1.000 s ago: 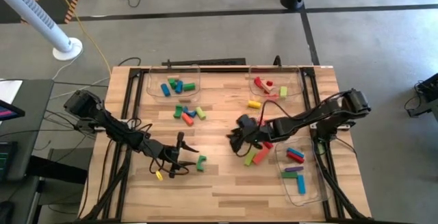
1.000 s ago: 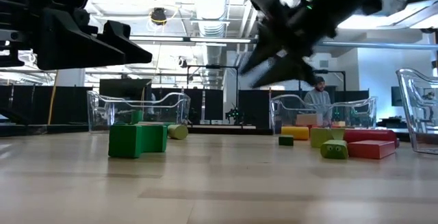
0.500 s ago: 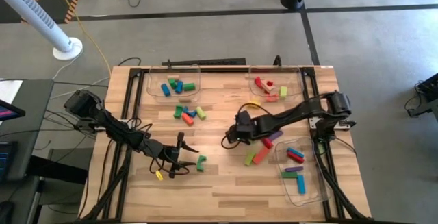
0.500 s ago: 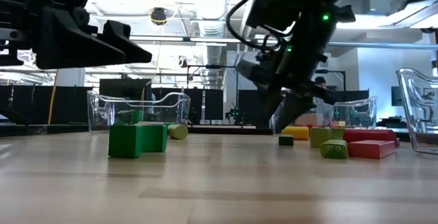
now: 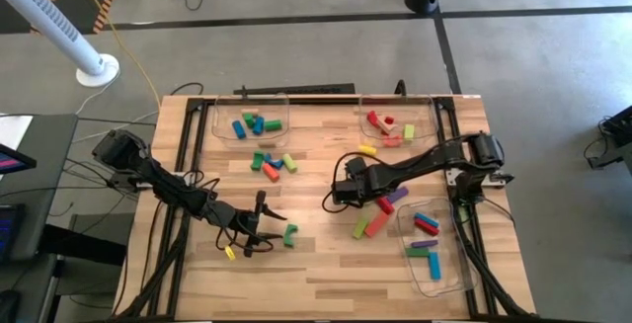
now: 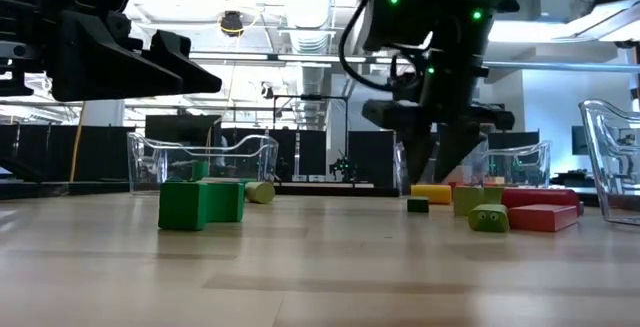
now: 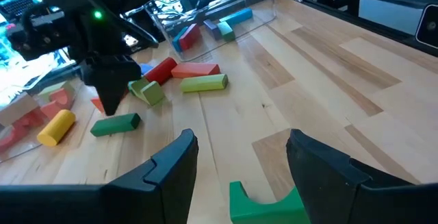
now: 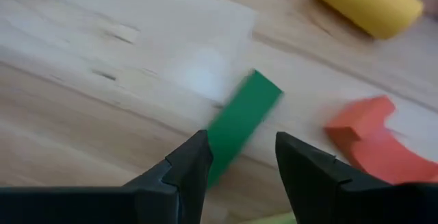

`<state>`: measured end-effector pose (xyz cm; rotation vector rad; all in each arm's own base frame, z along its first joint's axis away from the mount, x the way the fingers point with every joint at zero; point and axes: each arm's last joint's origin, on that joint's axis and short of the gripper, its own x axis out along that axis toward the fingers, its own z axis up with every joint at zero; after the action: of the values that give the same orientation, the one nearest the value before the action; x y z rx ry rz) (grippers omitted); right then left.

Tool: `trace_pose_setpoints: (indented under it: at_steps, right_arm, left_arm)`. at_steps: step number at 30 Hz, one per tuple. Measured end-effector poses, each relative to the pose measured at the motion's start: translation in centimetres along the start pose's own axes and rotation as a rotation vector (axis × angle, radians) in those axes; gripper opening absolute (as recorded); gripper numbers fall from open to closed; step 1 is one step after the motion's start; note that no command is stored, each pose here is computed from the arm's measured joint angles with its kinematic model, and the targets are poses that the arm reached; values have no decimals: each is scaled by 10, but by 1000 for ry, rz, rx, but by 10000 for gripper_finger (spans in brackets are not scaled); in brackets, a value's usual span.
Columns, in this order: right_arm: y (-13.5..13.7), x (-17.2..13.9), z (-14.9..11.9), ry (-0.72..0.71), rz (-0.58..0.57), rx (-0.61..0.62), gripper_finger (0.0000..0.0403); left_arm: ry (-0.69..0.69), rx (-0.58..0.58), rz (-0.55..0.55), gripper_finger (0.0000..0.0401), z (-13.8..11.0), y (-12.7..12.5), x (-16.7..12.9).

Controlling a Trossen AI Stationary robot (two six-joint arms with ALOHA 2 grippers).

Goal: Sort blocks by size
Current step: Put the green rectangular block into the bottom transparent bin

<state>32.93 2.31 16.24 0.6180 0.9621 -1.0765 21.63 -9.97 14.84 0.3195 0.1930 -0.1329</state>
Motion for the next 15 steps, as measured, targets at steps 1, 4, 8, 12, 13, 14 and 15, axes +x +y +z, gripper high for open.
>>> trace_pose_setpoints:
  at_steps: [1,4,8,12,13,14,15]
  right_arm:
    - [0,1,-1,3,-4,5,197]
    - [2,1,0,0,15,29,205]
    - [5,1,1,-6,49,50,223]
    - [6,1,1,-5,51,52,244]
    - [5,1,1,-4,49,51,249]
    - [5,1,1,-3,48,51,253]
    - [5,1,1,-3,47,50,256]
  left_arm:
    - [0,0,0,212,0,0,0]
    - [-1,-1,0,212,0,0,0]
    - [-1,-6,0,212,0,0,0]
    - [-1,-7,0,212,0,0,0]
    - [-1,-7,0,212,0,0,0]
    - [-1,-7,0,212,0,0,0]
    - [-1,-8,0,212,0,0,0]
